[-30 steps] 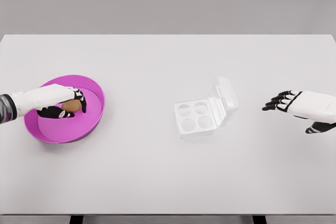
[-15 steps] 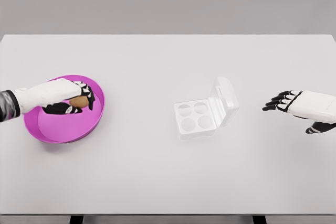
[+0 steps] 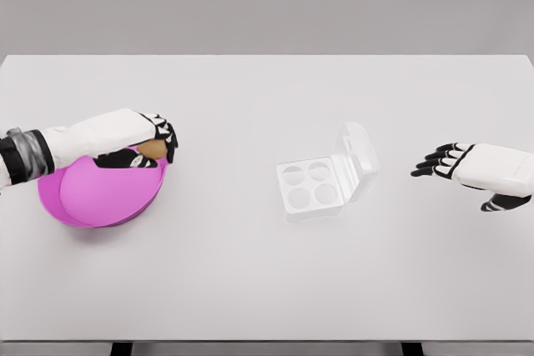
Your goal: Pack egg into the box and close the box lid
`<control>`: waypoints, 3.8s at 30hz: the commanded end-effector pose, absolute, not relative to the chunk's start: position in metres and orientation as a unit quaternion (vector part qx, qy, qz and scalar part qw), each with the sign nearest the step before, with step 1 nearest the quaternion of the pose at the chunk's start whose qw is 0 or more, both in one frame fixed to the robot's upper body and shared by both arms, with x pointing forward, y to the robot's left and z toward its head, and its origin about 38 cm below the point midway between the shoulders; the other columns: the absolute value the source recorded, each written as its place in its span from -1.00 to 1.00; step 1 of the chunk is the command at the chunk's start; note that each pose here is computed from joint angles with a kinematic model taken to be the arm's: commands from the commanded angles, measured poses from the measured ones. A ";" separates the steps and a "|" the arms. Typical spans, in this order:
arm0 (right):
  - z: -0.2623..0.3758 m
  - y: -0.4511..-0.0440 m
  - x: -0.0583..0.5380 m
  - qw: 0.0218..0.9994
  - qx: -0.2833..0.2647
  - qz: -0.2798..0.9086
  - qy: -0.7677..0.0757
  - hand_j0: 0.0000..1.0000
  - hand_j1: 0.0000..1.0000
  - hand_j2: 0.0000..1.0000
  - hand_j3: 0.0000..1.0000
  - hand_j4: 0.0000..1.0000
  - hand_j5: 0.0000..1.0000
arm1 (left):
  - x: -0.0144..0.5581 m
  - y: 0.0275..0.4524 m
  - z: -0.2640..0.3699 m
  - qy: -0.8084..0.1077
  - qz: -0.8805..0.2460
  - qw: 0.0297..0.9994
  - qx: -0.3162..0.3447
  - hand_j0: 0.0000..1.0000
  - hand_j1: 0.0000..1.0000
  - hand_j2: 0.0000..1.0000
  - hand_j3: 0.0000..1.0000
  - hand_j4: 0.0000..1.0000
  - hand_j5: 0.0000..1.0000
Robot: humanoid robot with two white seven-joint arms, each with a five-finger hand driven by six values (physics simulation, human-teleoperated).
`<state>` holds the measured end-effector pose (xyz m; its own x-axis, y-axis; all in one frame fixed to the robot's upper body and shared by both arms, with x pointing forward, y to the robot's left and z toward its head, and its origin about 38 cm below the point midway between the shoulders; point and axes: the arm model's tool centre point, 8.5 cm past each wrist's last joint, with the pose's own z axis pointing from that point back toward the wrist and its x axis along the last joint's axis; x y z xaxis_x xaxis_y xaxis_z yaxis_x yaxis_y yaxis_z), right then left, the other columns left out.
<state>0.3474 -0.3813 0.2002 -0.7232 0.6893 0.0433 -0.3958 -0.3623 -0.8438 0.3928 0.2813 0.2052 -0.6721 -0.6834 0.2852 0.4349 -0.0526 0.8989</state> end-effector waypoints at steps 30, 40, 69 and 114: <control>0.201 -0.383 0.348 0.338 -0.162 0.807 -0.456 1.00 1.00 1.00 1.00 1.00 1.00 | 0.393 0.183 0.192 -0.637 -0.688 0.347 0.023 -0.35 -0.35 -0.35 -0.35 -0.35 -0.35; 0.200 -0.386 0.350 0.343 -0.164 0.806 -0.454 1.00 1.00 1.00 1.00 1.00 1.00 | 0.392 0.151 0.190 -0.645 -0.689 0.330 0.007 -0.36 -0.36 -0.36 -0.36 -0.36 -0.36; 0.174 -0.382 0.385 0.366 -0.166 0.801 -0.445 1.00 1.00 1.00 1.00 1.00 1.00 | 0.399 0.085 0.171 -0.647 -0.689 0.324 -0.037 -0.34 -0.34 -0.34 -0.34 -0.34 -0.34; 0.190 -0.345 0.378 0.314 -0.156 0.806 -0.477 1.00 1.00 1.00 1.00 1.00 1.00 | 0.414 0.080 0.167 -0.639 -0.696 0.327 -0.025 1.00 1.00 1.00 1.00 1.00 1.00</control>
